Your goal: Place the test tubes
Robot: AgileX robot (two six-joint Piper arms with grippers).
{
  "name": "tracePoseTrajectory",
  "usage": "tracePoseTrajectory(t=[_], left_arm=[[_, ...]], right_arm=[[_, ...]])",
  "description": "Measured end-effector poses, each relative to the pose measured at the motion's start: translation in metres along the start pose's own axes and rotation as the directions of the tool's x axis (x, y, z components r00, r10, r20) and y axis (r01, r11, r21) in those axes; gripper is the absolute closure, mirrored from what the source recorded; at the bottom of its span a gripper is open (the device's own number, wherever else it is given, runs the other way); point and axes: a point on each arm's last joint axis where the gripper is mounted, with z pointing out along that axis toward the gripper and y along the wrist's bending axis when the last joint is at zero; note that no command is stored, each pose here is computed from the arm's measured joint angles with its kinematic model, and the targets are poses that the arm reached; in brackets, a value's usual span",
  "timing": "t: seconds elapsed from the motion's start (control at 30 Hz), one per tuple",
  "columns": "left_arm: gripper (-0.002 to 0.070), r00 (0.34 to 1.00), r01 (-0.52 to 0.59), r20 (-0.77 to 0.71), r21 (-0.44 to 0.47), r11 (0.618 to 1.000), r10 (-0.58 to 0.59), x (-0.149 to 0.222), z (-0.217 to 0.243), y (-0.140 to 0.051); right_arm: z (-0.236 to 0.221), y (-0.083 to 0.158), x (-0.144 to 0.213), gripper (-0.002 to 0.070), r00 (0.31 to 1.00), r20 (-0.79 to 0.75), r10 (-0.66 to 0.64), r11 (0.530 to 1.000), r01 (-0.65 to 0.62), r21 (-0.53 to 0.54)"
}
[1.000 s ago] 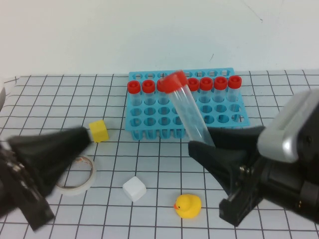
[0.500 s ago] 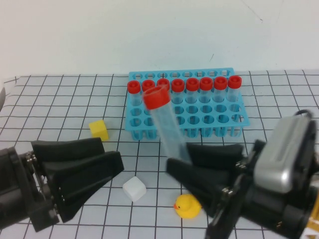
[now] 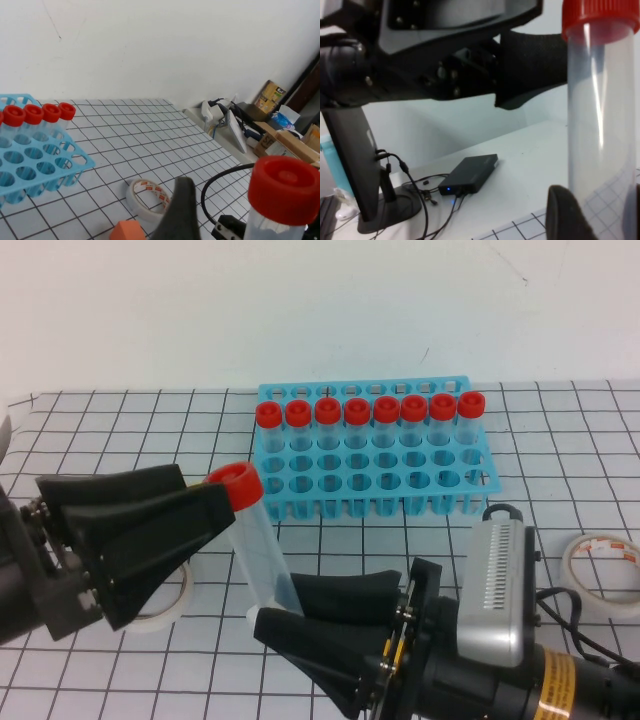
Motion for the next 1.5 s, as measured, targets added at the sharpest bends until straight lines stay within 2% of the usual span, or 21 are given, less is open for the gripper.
tracePoseTrajectory(t=[0.27,0.7,0.93,1.27,1.37,1.43,1.5], left_arm=[[0.0090,1.000,0.016,0.006,-0.022,1.000,-0.016,-0.002,0.001,0.003],[0.0095,0.999,0.051,-0.005,0.005,0.999,-0.051,-0.001,0.001,0.001],[0.0186,0.998,0.061,0.005,-0.014,0.998,-0.061,-0.002,0.001,0.003],[0.0227,0.998,0.066,0.003,0.000,0.998,-0.066,-0.002,0.001,0.001],[0.0325,0.998,0.067,0.003,0.004,0.998,-0.067,-0.002,0.001,0.001],[0.0431,0.998,0.067,0.003,0.005,0.998,-0.067,-0.002,0.001,0.001],[0.0424,0.998,0.067,0.004,0.003,0.998,-0.067,-0.002,0.001,0.001]], right_arm=[[0.000,0.001,-0.001,0.0441,1.000,0.015,-0.001,1.000,0.002,-0.014],[0.012,0.006,-0.010,0.0441,1.000,-0.009,-0.027,0.997,0.026,-0.078],[0.013,0.006,-0.006,0.0441,0.998,-0.053,-0.040,0.996,0.036,-0.077],[0.021,0.006,-0.017,0.0442,0.998,-0.023,-0.060,0.995,0.058,-0.087],[0.022,0.006,-0.017,0.0442,0.998,-0.027,-0.062,0.995,0.060,-0.083],[0.023,0.005,-0.017,0.0441,0.998,-0.034,-0.061,0.995,0.058,-0.079],[0.024,0.005,-0.018,0.0442,0.998,-0.034,-0.061,0.995,0.059,-0.076]])
